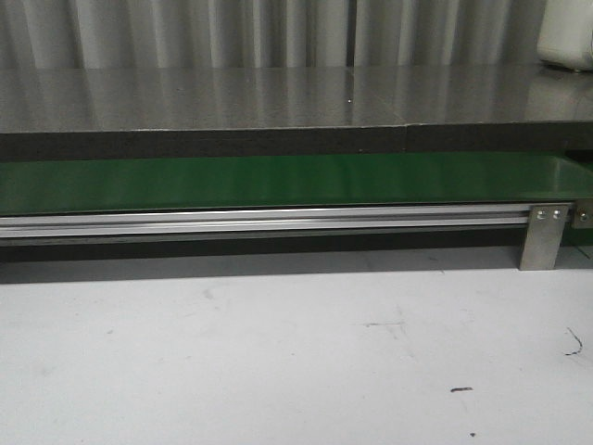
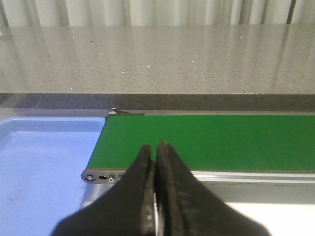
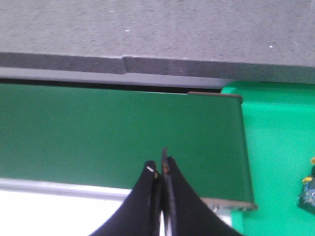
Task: Move button from left to right
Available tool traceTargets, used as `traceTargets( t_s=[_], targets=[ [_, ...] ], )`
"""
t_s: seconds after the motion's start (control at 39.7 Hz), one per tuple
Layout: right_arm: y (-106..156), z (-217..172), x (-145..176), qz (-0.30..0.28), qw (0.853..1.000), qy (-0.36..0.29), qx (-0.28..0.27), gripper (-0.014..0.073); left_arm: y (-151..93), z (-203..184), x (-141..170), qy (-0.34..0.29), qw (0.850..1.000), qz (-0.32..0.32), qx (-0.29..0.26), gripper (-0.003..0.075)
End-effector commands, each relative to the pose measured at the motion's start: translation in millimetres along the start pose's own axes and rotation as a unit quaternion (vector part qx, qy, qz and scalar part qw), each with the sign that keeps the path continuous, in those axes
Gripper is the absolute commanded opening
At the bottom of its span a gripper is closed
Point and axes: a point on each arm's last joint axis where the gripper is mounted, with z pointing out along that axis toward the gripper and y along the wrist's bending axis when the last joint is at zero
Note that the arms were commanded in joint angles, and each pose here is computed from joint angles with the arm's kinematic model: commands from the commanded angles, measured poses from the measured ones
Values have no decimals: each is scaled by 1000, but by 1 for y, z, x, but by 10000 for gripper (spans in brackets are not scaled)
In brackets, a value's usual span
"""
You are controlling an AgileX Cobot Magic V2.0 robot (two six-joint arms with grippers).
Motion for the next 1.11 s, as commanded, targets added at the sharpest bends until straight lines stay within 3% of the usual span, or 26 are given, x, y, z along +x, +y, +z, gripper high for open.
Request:
traceTargets(
  t_s=[0.0,0.28,0.5,1.08],
  targets=[
    [5,-29,4,-14,996,-83,-9,-68,1,-2,-16,-50,999,-4,-2,-21],
    [2,-84,63,-16,988,-156,-14,-68,1,-2,-16,-50,999,-4,-2,-21],
    [0,-121,90,-17,975,-221,-18,-68,1,-2,-16,-50,999,-4,-2,-21],
    [0,-131,94,-17,969,-245,-19,-68,1,-2,-16,-50,999,-4,-2,-21]
  ],
)
